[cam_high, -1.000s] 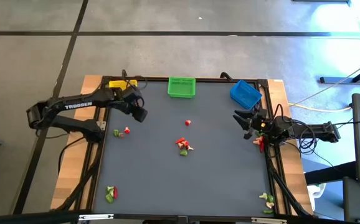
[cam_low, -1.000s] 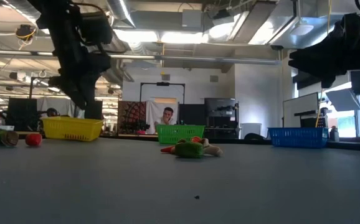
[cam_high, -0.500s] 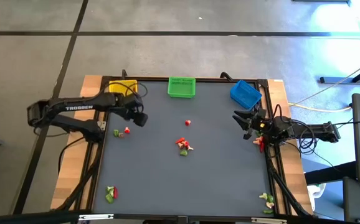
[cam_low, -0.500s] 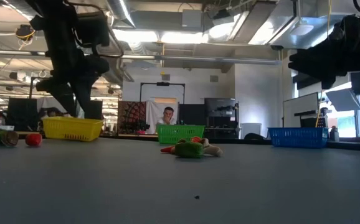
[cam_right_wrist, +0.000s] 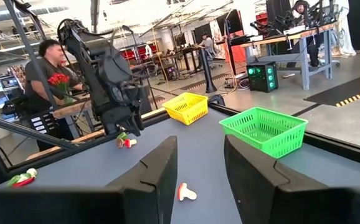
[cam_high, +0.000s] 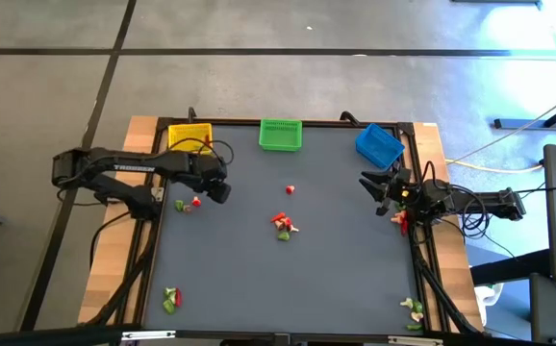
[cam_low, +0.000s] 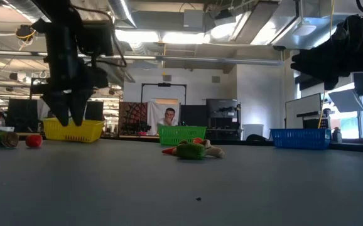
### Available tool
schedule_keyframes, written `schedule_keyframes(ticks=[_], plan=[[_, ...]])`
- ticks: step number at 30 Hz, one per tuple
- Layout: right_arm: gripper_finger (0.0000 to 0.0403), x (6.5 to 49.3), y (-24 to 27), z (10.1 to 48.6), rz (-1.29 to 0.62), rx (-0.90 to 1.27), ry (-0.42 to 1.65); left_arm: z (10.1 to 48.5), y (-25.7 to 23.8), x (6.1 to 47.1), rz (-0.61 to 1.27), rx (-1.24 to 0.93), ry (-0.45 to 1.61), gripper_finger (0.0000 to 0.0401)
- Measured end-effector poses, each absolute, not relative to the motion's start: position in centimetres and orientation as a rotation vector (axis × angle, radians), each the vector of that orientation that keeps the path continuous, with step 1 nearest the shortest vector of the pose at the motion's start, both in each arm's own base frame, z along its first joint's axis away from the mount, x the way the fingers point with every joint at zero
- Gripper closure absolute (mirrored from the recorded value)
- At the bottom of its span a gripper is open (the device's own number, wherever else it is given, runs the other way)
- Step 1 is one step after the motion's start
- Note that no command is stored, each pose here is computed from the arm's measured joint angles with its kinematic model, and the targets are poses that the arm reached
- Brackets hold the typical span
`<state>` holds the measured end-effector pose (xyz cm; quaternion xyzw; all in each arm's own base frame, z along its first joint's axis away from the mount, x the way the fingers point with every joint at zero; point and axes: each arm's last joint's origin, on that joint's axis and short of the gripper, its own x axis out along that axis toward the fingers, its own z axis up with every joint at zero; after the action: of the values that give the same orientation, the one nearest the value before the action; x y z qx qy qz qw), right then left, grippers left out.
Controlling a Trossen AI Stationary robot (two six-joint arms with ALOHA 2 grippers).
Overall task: Sort produce into baskets
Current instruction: Put the red mushroom into the blue basket
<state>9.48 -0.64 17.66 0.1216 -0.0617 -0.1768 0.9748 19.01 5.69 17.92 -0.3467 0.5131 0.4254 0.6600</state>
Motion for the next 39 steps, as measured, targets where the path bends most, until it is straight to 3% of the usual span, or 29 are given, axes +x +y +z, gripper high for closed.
schedule_keyframes(ticks=[15,29,33,39], plan=[[0.0269,9.5,-0.6,17.7,-0.357,0.246,-0.126,16.5,4.1,18.4,0.901,-0.723,1.446,0.0201],[0.0269,9.4,-0.7,17.9,-0.361,0.253,-0.155,13.8,3.2,17.0,0.854,-0.713,1.47,0.0202],[0.0269,9.4,-0.7,18.0,-0.361,0.253,-0.155,13.8,3.2,17.1,0.828,-0.695,1.471,0.0222],[0.0269,9.5,-0.5,17.9,-0.294,0.249,-0.141,13.7,3.3,17.2,0.819,-0.677,1.458,0.0287]])
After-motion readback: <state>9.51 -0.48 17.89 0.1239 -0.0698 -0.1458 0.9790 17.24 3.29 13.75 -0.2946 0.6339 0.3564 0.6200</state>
